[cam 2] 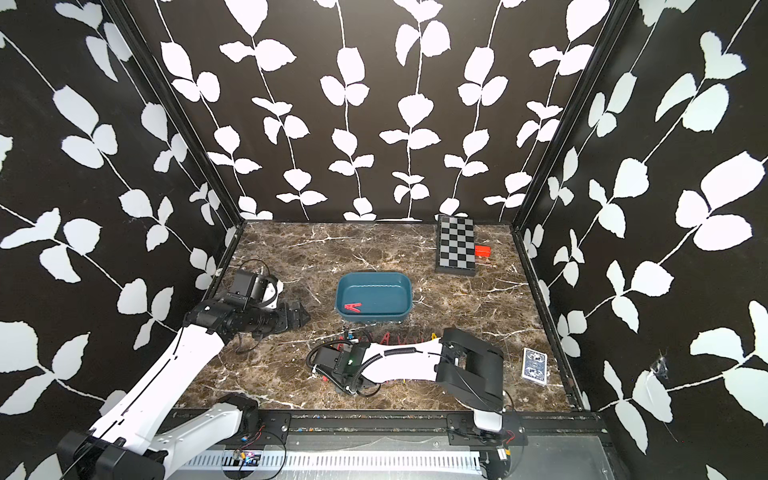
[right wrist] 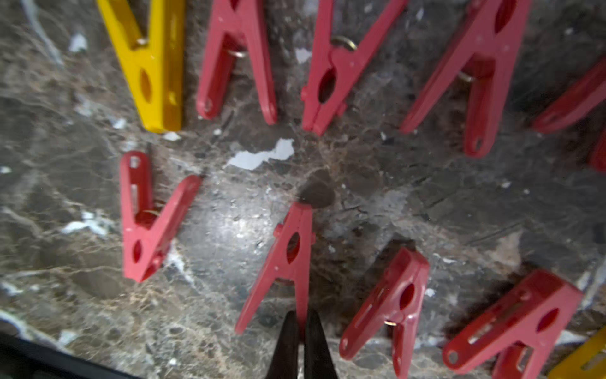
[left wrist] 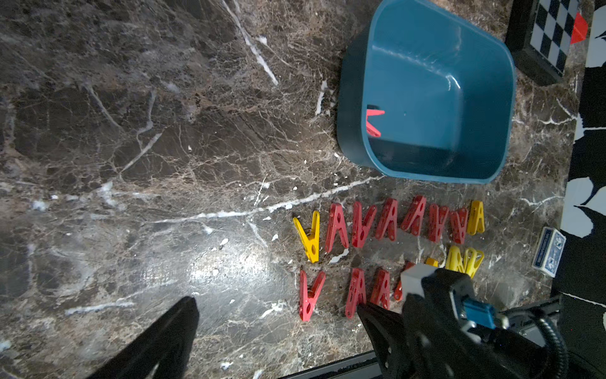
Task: Take the clothespins out of the storage box
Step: Place the clothespin at the center of the board.
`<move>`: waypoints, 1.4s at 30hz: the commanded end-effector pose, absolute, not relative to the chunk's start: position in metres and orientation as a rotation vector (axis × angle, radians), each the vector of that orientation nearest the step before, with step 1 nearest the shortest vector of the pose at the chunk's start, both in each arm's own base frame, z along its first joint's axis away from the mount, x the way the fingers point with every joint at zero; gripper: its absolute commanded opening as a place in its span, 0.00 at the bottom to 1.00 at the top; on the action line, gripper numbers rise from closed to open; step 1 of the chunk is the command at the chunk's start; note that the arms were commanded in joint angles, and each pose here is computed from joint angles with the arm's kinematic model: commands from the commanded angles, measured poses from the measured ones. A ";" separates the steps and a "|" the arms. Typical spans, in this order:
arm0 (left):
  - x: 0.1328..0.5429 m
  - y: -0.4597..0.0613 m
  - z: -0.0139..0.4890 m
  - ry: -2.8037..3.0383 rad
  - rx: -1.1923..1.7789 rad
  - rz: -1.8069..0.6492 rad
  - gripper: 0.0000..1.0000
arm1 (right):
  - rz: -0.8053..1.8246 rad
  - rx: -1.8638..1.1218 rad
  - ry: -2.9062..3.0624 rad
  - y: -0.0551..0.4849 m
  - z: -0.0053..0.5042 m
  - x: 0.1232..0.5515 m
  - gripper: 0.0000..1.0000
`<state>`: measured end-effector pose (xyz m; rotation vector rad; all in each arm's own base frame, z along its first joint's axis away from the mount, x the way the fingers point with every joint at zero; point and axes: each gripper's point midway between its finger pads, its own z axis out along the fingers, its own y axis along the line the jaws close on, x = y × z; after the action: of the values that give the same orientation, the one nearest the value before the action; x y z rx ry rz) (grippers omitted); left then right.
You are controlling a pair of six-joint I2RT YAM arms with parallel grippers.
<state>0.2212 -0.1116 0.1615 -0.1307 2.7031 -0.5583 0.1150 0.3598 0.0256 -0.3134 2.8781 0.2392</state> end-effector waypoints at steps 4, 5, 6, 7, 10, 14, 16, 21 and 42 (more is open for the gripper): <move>0.214 -0.109 0.163 2.702 -0.103 -0.558 0.99 | 0.210 -0.264 2.908 0.360 0.015 0.104 0.00; 0.214 -0.109 0.162 2.704 -0.102 -0.559 0.99 | 0.201 -0.265 2.908 0.358 0.016 0.104 0.00; 0.213 -0.109 0.162 2.705 -0.103 -0.559 0.99 | 0.192 -0.265 2.908 0.357 0.016 0.104 0.00; 0.213 -0.109 0.161 2.706 -0.102 -0.560 0.99 | 0.190 -0.263 2.905 0.357 0.018 0.103 0.00; 0.214 -0.110 0.161 2.704 -0.108 -0.563 0.99 | 0.191 -0.263 2.901 0.355 0.020 0.101 0.00; 0.215 -0.112 0.161 2.701 -0.112 -0.585 0.99 | 0.203 -0.270 2.892 0.356 0.021 0.101 0.00; 0.216 -0.113 0.161 2.700 -0.112 -0.585 0.99 | 0.201 -0.271 2.882 0.355 0.023 0.103 0.04; 0.217 -0.113 0.160 2.702 -0.120 -0.587 0.99 | 0.203 -0.285 2.865 0.356 0.027 0.105 0.13; 0.255 -0.135 0.144 2.765 -0.118 -0.642 0.83 | 0.454 -0.236 2.531 0.337 0.132 0.181 0.86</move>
<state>0.2419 -0.1284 0.1342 -0.1435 2.7996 -0.6094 0.1650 0.3484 0.1192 -0.2718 2.5913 0.4599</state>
